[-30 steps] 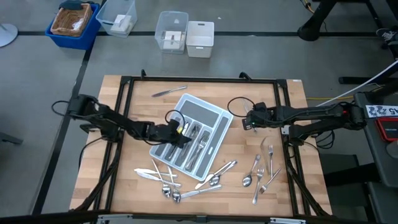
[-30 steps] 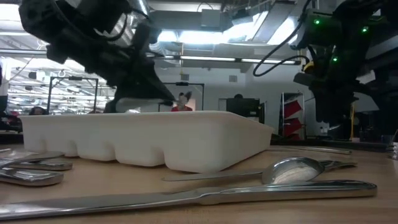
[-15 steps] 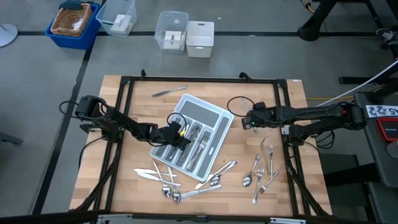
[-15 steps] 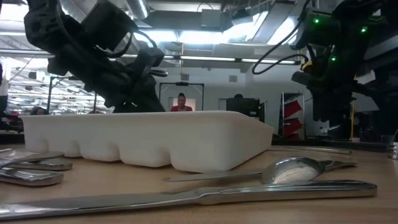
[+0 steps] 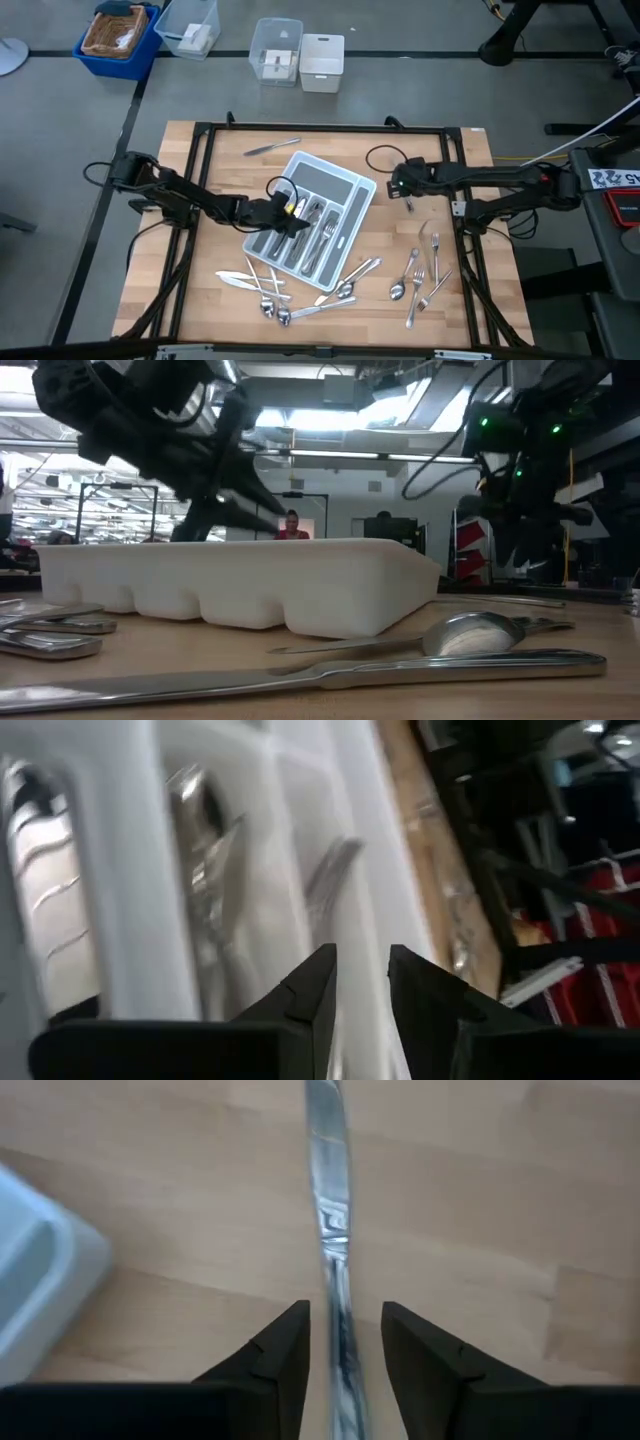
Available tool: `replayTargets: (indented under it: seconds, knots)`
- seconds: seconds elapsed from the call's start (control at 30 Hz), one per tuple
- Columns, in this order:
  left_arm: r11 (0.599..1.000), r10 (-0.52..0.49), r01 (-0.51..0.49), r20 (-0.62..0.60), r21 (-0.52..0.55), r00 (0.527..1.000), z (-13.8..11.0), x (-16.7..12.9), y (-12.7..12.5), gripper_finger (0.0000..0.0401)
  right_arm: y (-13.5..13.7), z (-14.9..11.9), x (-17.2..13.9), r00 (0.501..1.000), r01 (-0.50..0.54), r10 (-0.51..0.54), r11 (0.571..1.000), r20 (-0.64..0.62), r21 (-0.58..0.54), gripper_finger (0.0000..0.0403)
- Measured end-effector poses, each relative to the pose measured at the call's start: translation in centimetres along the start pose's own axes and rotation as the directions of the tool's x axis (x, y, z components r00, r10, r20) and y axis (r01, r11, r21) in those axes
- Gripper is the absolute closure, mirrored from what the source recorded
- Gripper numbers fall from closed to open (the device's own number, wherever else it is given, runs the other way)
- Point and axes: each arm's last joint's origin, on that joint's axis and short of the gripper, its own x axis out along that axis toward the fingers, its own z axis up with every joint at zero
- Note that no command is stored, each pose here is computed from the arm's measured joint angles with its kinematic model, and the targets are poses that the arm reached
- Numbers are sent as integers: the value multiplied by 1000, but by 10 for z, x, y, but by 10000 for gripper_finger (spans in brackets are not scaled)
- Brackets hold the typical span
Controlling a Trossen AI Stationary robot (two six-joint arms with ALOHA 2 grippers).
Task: Sort silverware
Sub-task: Put the silver knife into the white cutlery tray
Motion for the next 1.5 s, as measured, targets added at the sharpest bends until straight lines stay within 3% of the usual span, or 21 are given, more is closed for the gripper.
replayTargets:
  seconds: [0.27,0.73,1.17,1.5]
  knots:
    - [994,-97,94,52,56,994,13,-17,-18,321,0,15,32,994,22,-25,999,-104,-31,274]
    - [992,-108,104,60,71,992,15,-21,-20,323,4,15,63,974,47,-73,991,-215,-123,275]
    - [992,-108,104,60,78,992,15,-21,-20,323,6,13,65,965,15,-46,993,-258,-119,377]
    - [992,-109,104,60,73,992,15,-21,-20,323,10,17,62,961,-3,-28,994,-274,-113,371]
